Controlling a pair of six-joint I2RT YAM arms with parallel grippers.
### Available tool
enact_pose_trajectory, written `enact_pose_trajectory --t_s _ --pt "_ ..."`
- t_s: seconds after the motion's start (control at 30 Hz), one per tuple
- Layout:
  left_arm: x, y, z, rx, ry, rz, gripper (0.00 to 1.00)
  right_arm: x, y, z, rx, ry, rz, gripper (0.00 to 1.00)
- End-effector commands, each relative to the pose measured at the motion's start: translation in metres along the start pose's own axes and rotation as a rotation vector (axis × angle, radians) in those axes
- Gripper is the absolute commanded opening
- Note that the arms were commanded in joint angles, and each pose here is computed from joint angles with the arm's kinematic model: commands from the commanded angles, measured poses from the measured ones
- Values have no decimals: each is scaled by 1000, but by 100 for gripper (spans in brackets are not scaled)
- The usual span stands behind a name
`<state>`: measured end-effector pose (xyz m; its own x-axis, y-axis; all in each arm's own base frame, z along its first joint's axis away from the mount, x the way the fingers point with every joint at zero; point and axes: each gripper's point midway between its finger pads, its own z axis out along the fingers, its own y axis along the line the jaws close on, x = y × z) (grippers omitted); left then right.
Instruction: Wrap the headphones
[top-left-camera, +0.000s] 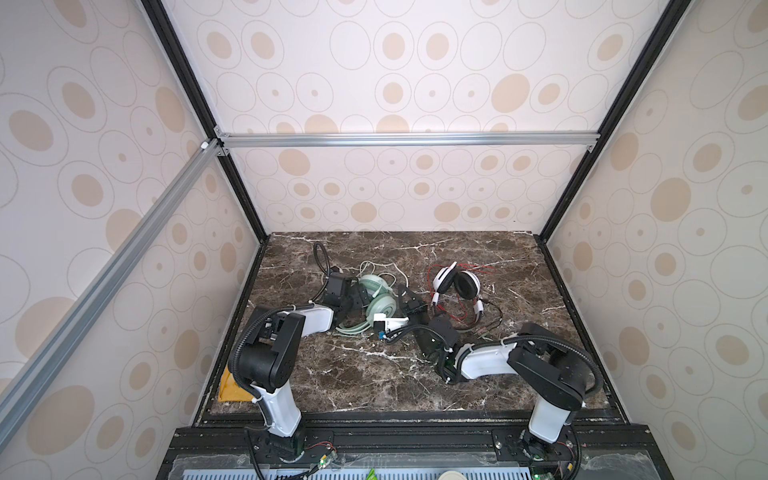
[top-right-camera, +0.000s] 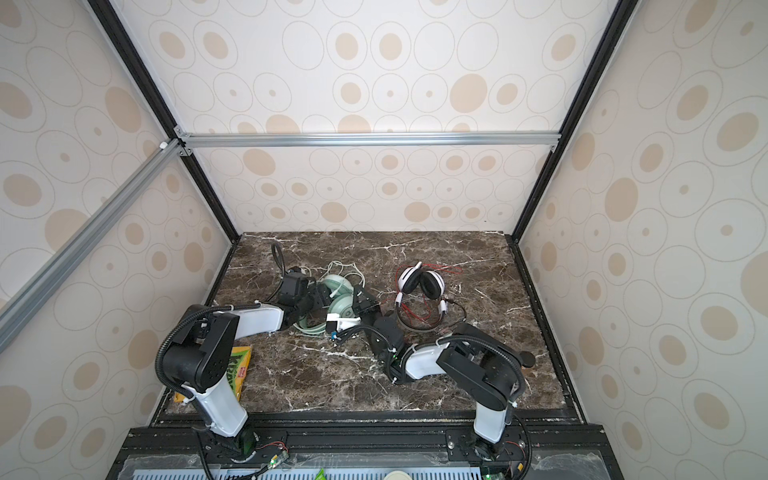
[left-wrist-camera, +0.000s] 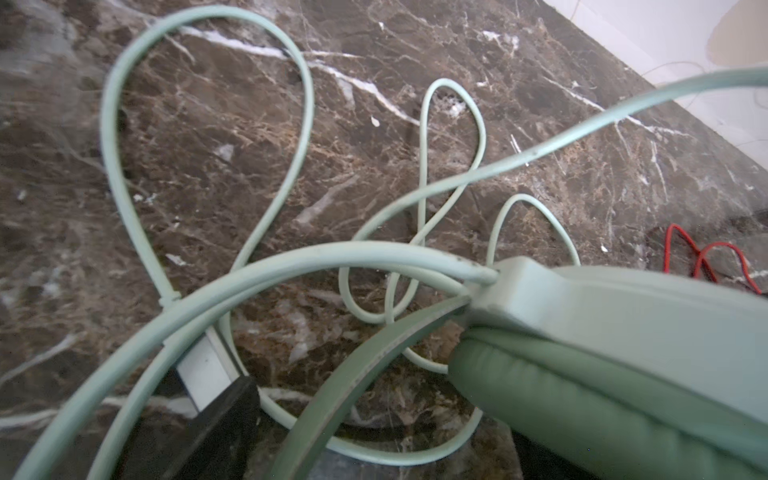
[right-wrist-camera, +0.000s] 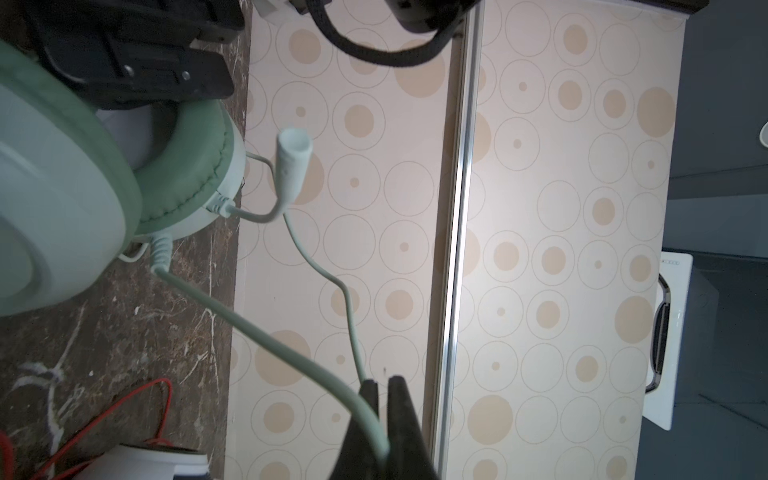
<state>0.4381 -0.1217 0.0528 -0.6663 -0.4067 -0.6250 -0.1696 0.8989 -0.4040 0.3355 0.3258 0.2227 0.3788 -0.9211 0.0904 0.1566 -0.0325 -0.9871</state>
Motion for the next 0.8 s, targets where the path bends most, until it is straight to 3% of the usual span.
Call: enact_pose_trajectory --t_s 0.0,0.2,0.33,0.4,0.5,0.67,0.73,0.77 --pt "-17 8 3 -31 -34 -20 93 12 -17 -8 37 60 158 0" --pt "-36 0 -13 -13 -91 -6 93 52 30 0 -188 276 475 0" --pt "-44 -3 -24 -8 -118 5 93 61 55 5 -430 297 721 2" --pt "-47 -4 -29 -4 -129 9 93 60 56 9 -481 282 827 5" --pt "-52 -9 -36 13 -140 13 93 56 58 17 -541 266 943 21" --pt "-64 -34 -57 124 -152 -1 92 49 71 51 -670 314 1020 29" --pt "-70 -43 -72 155 -160 0 92 48 76 64 -717 343 1048 49" --pt "-75 -46 -81 159 -167 2 92 48 77 67 -739 361 1065 54"
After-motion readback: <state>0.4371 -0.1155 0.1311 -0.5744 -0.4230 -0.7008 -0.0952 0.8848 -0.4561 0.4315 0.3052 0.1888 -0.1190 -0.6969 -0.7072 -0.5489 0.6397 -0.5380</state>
